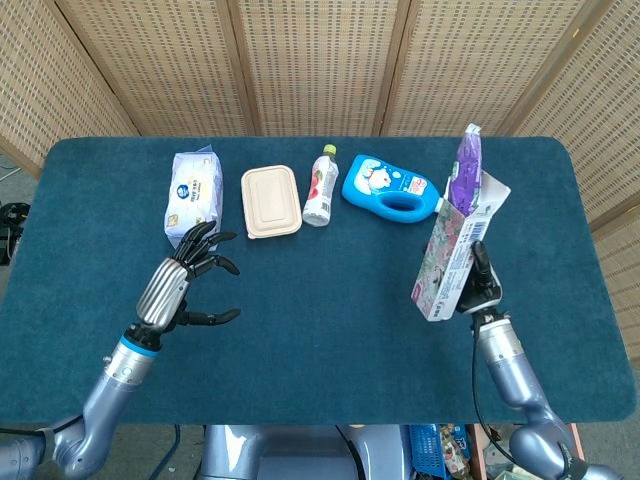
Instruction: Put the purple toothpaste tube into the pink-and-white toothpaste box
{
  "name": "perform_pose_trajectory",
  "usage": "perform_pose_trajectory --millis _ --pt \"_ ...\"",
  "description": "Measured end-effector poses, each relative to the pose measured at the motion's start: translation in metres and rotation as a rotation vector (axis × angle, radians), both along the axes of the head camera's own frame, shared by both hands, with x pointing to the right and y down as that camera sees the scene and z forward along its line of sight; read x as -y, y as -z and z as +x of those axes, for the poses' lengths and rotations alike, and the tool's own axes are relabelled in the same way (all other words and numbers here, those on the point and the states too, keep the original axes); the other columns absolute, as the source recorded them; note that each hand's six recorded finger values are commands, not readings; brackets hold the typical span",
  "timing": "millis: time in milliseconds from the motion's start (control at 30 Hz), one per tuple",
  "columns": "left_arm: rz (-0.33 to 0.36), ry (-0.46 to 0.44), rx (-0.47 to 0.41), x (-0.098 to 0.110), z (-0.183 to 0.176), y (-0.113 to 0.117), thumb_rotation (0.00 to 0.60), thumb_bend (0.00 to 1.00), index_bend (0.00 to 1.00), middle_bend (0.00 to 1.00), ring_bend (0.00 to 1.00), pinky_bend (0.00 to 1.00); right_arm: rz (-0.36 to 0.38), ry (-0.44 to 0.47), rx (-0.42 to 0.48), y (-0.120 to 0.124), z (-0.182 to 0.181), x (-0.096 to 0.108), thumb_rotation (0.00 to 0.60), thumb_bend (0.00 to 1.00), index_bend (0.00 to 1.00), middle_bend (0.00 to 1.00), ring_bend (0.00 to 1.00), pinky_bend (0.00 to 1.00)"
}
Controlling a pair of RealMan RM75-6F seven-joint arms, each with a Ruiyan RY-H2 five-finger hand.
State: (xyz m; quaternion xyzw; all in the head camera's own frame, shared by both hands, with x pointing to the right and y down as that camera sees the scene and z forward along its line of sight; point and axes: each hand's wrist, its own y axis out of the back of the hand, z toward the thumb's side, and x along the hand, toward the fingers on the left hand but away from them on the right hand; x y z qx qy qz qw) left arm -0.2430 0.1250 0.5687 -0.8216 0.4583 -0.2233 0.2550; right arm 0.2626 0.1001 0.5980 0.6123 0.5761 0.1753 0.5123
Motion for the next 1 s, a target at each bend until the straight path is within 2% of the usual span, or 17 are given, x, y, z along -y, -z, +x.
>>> perform_pose_trajectory --millis 267,633,1000 --pt "0.003 -0.004 -0.004 0.000 0.001 0.002 0.600 0.13 0.43 0.17 0.02 0.00 0.065 -0.016 0.136 0.011 0.010 -0.002 0.600 0.01 0.69 0.58 0.50 0.51" --pt "0.005 -0.005 -0.003 0.000 0.001 0.003 0.600 0.13 0.44 0.18 0.02 0.00 0.095 0.074 0.113 0.009 0.010 -0.005 0.600 0.01 0.70 0.59 0.50 0.51" --pt "-0.001 -0.004 -0.005 -0.002 0.000 0.002 0.600 0.13 0.44 0.18 0.02 0.00 0.094 0.047 0.186 0.010 0.015 -0.008 0.600 0.00 0.70 0.60 0.50 0.51"
